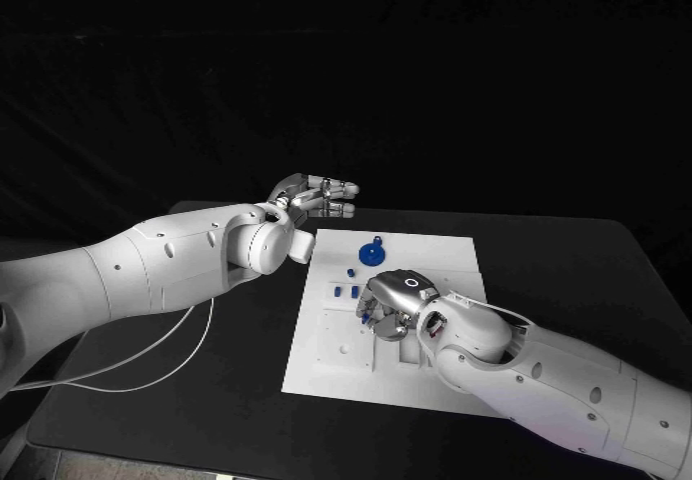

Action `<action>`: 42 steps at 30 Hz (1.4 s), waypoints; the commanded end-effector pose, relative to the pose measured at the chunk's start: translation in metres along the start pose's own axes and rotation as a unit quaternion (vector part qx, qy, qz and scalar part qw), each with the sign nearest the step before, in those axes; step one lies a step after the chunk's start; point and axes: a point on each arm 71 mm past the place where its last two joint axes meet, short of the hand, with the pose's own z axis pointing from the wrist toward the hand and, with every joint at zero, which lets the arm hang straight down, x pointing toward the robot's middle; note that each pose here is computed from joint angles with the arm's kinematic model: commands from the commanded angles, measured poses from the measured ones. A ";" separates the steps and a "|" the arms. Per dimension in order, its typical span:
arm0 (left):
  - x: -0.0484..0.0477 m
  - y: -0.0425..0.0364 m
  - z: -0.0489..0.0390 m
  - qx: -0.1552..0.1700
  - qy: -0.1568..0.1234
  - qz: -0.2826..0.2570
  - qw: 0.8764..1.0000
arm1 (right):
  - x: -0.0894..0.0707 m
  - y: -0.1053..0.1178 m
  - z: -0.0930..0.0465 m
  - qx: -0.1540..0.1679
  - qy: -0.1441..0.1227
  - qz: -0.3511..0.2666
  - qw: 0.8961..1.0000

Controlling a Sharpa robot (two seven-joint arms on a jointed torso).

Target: Assemble the parts on the task board

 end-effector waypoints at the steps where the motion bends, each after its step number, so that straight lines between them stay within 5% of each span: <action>1: 0.0008 -0.0029 0.0006 0.006 0.002 -0.002 1.000 | 0.004 0.002 -0.001 -0.002 0.011 -0.011 1.000; 42: -0.0014 -0.0020 0.0012 0.001 0.003 -0.002 1.000 | 0.010 0.006 -0.006 0.000 0.014 -0.033 0.999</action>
